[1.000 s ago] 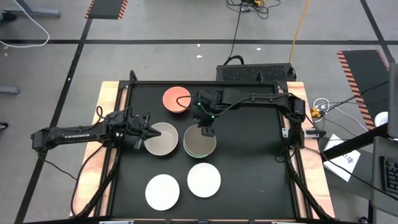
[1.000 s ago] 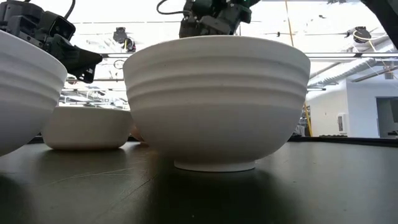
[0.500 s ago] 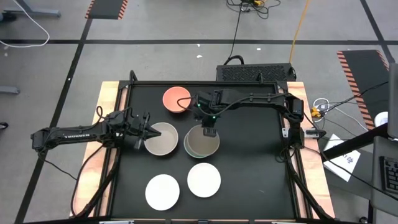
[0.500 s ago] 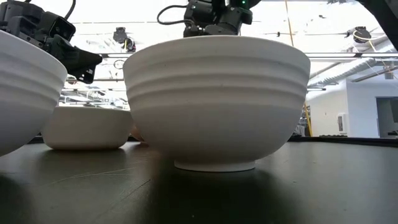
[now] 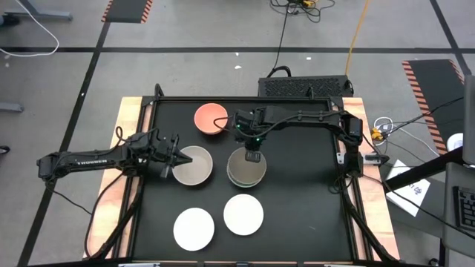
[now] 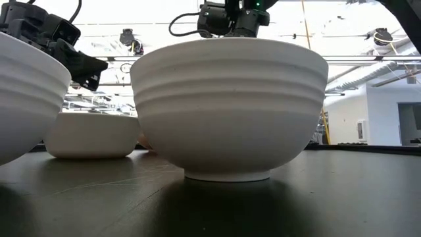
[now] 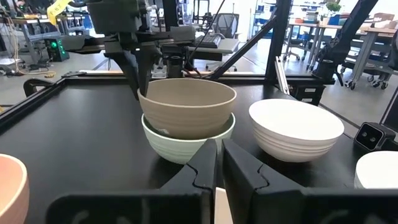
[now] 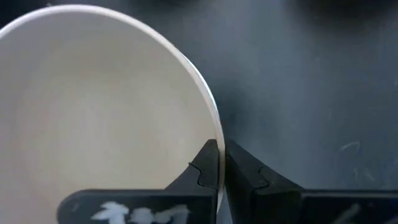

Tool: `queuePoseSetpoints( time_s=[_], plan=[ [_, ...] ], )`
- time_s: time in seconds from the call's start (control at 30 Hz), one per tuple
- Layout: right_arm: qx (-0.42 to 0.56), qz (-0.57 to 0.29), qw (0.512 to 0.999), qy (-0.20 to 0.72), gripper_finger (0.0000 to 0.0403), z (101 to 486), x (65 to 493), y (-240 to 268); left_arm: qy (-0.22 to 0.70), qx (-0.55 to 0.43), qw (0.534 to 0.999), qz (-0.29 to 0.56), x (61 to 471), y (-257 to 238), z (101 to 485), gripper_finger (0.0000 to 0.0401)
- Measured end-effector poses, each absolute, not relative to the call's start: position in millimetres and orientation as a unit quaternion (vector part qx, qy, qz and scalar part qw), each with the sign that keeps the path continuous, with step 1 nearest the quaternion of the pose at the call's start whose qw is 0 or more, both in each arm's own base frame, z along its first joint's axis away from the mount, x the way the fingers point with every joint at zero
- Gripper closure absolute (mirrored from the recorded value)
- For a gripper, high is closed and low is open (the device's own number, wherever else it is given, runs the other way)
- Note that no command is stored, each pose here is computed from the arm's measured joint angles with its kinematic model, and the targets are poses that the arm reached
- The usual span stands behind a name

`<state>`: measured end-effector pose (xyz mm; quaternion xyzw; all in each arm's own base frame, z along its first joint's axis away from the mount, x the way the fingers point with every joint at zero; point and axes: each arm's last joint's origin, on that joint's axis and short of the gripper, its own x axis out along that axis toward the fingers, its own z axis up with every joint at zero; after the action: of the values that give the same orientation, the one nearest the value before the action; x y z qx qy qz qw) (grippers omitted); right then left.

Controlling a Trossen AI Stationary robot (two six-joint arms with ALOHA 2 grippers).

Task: Nest bowls inside each other
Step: Stack the brown bowl on top of the green bowl

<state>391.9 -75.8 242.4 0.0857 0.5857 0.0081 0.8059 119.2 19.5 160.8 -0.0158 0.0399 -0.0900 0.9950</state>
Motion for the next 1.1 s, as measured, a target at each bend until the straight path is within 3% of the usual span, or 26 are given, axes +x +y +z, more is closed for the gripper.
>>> queuePoseSetpoints(
  time_s=[0.77, 1.1],
  plan=[
    [0.101, -0.014, 0.792, 0.602, 0.0400, 241, 389, -74, 0.040, -0.019, 0.995, -0.090, 119, 19, 161, 0.0377],
    [0.101, -0.026, 0.785, 0.610, 0.0401, 223, 386, -70, 0.043, -0.020, 0.995, -0.090, 119, 20, 160, 0.0377]
  ],
)
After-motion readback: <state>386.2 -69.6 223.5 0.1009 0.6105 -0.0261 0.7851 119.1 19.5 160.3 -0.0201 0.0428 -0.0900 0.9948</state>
